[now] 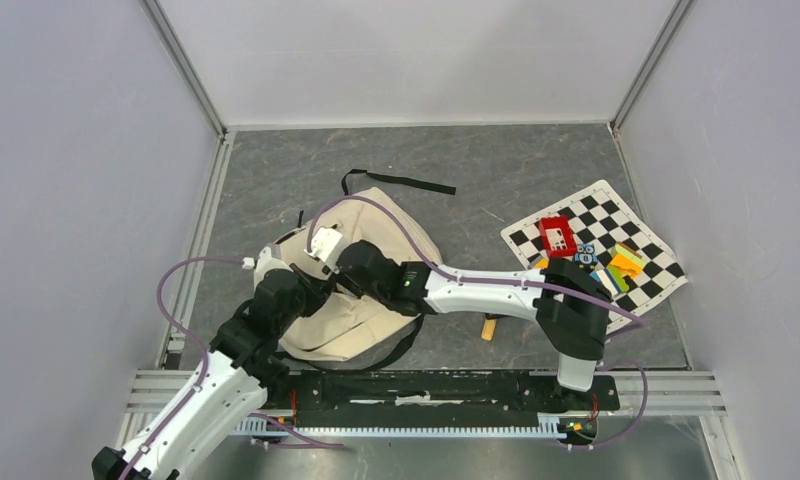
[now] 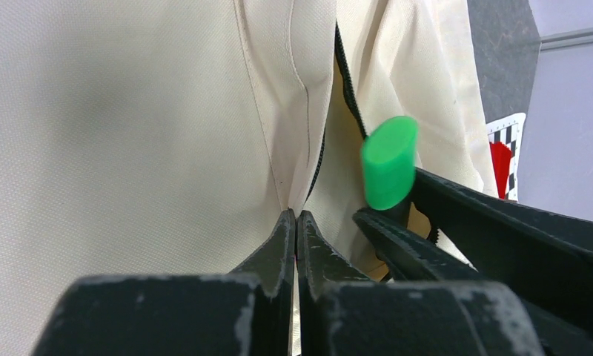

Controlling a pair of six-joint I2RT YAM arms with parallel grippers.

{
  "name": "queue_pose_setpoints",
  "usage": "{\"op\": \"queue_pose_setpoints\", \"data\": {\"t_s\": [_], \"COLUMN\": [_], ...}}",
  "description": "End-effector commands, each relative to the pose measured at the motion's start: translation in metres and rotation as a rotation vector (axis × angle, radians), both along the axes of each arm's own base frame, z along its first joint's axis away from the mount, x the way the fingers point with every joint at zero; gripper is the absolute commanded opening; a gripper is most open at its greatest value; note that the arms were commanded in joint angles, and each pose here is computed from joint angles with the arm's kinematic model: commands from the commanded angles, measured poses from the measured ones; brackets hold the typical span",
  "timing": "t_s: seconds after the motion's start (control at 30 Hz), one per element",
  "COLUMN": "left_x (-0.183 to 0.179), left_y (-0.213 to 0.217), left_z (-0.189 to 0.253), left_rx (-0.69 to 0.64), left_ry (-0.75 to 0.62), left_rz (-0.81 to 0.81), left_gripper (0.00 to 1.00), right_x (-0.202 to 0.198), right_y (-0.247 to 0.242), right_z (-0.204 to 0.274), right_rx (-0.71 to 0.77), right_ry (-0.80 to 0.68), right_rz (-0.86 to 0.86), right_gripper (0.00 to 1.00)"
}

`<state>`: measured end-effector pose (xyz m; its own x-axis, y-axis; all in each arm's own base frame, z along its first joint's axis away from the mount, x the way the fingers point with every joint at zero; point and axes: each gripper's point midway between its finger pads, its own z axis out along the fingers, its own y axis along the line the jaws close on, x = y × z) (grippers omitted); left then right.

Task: Pack the student bag
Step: Place the stationery in the student bag.

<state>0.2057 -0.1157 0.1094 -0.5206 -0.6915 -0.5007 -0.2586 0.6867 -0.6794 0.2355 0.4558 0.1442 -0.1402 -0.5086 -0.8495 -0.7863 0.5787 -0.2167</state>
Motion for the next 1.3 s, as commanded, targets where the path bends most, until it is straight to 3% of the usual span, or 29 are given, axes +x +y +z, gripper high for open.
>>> {"op": "queue_pose_setpoints", "data": {"t_s": [0.0,0.1,0.27,0.8,0.87,0.97,1.27], "left_x": [0.009,0.009,0.009,0.006,0.007,0.007,0.007], "left_y": [-0.002,-0.002,-0.002,0.004,0.003,0.001,-0.001], "left_z": [0.02,0.02,0.018,0.014,0.015,0.014,0.017], "left_rx": [0.018,0.019,0.014,0.058,0.052,0.042,0.036], "left_ry": [-0.051,-0.049,-0.045,-0.03,-0.034,-0.035,-0.046], "left_rz": [-0.016,-0.016,-0.011,-0.012,-0.014,-0.019,-0.029], "left_gripper": [0.02,0.02,0.02,0.02,0.02,0.02,0.02], "right_x": [-0.001,0.006,0.005,0.002,0.003,0.004,0.026], "right_y": [0.001,-0.009,-0.015,-0.023,-0.021,-0.012,0.004], "right_z": [-0.005,-0.005,0.005,0.041,0.037,0.027,0.0], "right_rx": [-0.154,-0.214,-0.167,0.035,0.03,0.011,-0.028], "right_ry": [-0.019,-0.039,-0.038,0.035,0.041,0.039,0.057], "right_rz": [0.103,0.062,0.034,0.041,0.059,0.081,0.047], "right_gripper": [0.03,0.22,0.47,0.69,0.78,0.84,0.89]}}
